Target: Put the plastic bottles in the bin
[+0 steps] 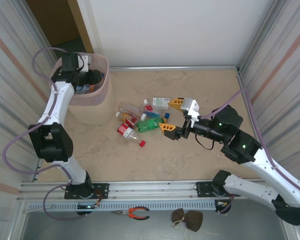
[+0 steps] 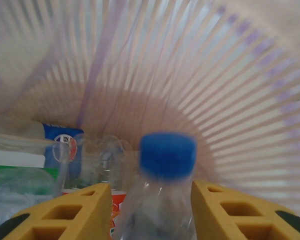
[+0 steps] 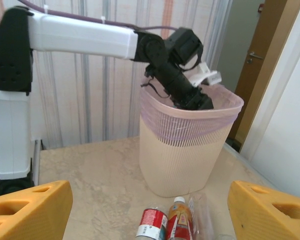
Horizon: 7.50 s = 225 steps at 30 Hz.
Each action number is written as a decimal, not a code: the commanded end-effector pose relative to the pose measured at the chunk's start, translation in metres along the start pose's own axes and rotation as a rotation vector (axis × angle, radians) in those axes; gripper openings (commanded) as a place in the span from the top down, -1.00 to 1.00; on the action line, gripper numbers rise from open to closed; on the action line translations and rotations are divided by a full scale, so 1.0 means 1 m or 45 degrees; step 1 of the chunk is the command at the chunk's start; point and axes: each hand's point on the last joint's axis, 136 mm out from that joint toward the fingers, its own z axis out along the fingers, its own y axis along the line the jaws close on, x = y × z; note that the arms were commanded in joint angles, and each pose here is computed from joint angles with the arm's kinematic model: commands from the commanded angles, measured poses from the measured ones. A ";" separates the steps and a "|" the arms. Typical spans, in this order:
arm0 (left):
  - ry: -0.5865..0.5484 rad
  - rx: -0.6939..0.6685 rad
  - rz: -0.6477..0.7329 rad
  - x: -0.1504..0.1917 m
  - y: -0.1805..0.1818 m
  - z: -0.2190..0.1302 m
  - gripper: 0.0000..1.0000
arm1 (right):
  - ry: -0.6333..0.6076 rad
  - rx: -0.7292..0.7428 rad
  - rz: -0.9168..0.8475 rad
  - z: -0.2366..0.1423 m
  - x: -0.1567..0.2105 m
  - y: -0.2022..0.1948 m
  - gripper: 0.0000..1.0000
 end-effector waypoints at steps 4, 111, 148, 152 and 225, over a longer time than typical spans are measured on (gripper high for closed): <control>0.140 0.030 0.019 0.020 0.002 0.016 -0.11 | -0.002 0.017 0.027 -0.003 0.000 0.000 -0.60; -0.724 1.067 0.353 -0.030 -0.188 -0.269 -0.72 | 0.314 0.010 0.302 0.123 0.156 -0.010 0.41; -0.657 1.744 0.551 0.029 -0.349 -0.304 -0.61 | -0.365 0.158 0.101 0.046 -0.033 -0.036 0.48; -0.663 1.739 0.553 0.029 -0.349 -0.303 -0.46 | -0.357 0.156 0.107 0.047 -0.031 -0.035 0.48; -0.355 -0.001 -1.238 -0.044 0.034 -0.132 0.08 | -0.281 0.378 0.164 -0.002 -0.017 -0.052 -0.56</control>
